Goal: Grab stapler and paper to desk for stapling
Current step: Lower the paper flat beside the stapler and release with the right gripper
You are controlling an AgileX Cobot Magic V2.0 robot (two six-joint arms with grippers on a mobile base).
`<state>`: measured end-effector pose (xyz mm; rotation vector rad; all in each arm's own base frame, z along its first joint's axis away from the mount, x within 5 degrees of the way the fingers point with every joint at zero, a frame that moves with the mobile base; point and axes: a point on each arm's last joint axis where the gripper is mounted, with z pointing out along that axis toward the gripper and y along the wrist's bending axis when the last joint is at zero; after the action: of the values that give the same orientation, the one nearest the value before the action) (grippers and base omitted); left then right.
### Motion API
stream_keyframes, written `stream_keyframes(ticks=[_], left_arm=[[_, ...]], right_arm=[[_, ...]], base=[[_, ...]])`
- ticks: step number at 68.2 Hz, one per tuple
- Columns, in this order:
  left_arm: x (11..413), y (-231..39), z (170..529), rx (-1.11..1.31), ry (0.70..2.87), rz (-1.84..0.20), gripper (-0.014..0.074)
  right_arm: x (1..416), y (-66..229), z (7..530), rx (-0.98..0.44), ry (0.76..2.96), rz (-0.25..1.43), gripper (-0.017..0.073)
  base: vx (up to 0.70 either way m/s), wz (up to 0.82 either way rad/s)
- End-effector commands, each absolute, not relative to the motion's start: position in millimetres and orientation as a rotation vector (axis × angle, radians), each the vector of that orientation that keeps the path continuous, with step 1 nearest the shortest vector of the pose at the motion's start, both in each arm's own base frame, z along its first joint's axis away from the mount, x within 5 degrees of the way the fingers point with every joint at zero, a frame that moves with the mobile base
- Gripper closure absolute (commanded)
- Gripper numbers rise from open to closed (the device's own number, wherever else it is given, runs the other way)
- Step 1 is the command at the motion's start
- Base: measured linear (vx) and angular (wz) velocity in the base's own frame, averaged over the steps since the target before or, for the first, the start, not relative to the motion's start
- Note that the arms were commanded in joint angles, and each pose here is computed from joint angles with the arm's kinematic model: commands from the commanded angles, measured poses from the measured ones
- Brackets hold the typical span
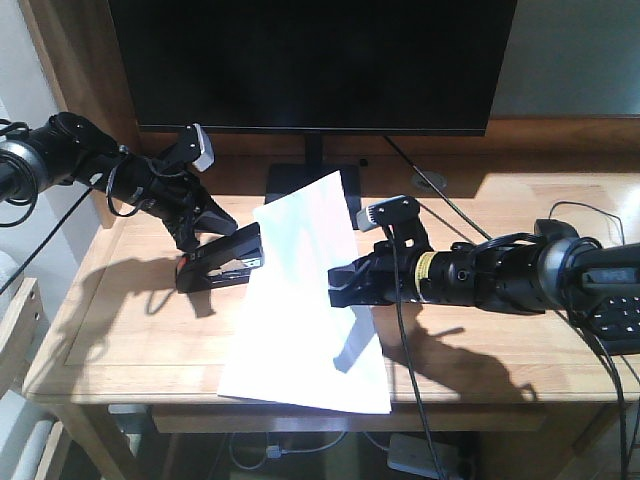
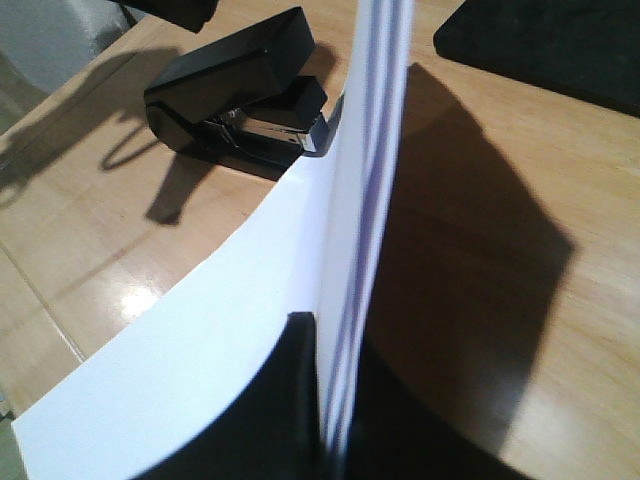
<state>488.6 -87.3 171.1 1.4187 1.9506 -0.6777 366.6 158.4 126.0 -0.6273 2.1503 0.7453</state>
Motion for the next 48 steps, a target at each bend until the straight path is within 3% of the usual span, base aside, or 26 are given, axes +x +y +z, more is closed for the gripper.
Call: stream_keyframes(ticks=[1,20,33,48], left_arm=[[486,-92,216,1.38,1.849,-0.662,0.06],[486,-92,216,1.38,1.849,-0.662,0.06],[486,-92,216,1.38,1.849,-0.662,0.06],[486,-92,216,1.38,1.849,-0.662,0.06]], right_arm=[[376,164,150,-0.609,2.055,0.797,0.0562],[391,176,134,-0.603,2.071,0.811,0.0561],[402,198,129,-0.63,2.091,0.716,0.0552],[413,205,128,-0.568,2.139,0.582,0.0444]], base=[[0.0,0.0],[0.0,0.0],[0.0,0.0],[0.0,0.0]])
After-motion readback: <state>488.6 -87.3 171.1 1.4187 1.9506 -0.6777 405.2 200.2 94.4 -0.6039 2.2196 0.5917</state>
